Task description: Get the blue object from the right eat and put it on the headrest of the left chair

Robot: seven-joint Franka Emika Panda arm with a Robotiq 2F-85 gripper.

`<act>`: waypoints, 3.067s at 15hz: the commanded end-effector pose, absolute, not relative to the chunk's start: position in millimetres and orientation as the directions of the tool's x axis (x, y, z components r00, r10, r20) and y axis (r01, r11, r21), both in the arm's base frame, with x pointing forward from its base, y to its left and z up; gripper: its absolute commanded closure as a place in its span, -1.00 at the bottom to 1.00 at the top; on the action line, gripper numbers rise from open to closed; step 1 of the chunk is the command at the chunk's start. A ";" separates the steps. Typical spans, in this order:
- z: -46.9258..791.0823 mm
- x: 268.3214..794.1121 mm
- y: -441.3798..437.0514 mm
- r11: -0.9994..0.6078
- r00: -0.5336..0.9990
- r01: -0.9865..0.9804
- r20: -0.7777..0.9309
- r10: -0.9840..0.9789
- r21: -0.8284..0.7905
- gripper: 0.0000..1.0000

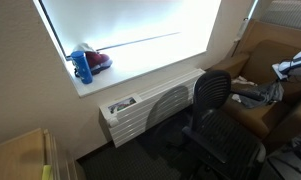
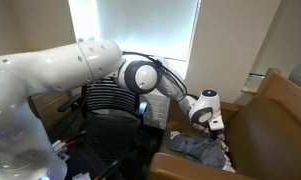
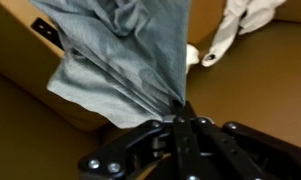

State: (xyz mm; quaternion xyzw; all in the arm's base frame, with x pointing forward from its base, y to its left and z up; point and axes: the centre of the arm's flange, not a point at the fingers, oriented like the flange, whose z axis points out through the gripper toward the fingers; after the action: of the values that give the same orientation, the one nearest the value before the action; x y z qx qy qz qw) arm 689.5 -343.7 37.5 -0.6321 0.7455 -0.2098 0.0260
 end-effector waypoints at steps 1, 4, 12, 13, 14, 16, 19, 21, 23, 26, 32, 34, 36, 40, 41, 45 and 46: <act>129.7 673.4 -329.2 0.015 -0.166 -0.855 0.246 -0.955 -0.518 0.99; 196.6 679.2 -314.6 -0.113 -0.139 -0.738 0.313 -0.940 -0.666 0.99; 363.0 691.1 -213.1 -0.356 -0.162 -0.304 0.416 -0.895 -0.884 0.99; 389.9 695.0 -204.5 -0.374 -0.165 -0.256 0.421 -0.892 -0.891 0.99; 416.6 697.4 -196.0 -0.396 -0.178 -0.243 0.442 -0.879 -0.885 0.99; 428.6 756.9 -220.0 -0.375 -0.151 -0.289 0.429 -0.891 -0.881 0.97; 417.3 757.6 -220.3 -0.371 -0.143 -0.304 0.428 -0.893 -0.877 0.97; 398.4 761.5 -223.7 -0.400 -0.123 -0.304 0.452 -0.884 -0.865 0.99; 366.3 762.0 -207.0 -0.509 -0.068 -0.215 0.532 -0.844 -0.834 0.99; 312.6 750.8 -182.3 -0.587 0.078 -0.138 0.582 -0.809 -0.798 0.99; 290.0 732.8 -127.6 -0.651 0.217 0.087 0.652 -0.726 -0.754 0.99; 359.1 730.8 -113.8 -0.616 0.260 0.098 0.618 -0.742 -0.782 0.99; 397.9 728.7 -110.6 -0.620 0.276 0.004 0.597 -0.754 -0.785 0.99; 445.5 709.7 -126.9 -0.633 0.232 -0.113 0.599 -0.766 -0.766 0.99; 455.3 705.6 -129.2 -0.624 0.241 -0.110 0.589 -0.772 -0.773 0.99; 477.5 677.3 -90.9 -0.676 0.274 -0.016 0.647 -0.712 -0.737 0.99; 480.5 668.8 -78.7 -0.687 0.312 -0.015 0.649 -0.694 -0.727 0.99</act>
State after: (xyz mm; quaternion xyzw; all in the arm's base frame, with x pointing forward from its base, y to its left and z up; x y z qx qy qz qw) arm 730.7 -117.6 469.6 -0.7189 0.2655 -0.5561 0.3217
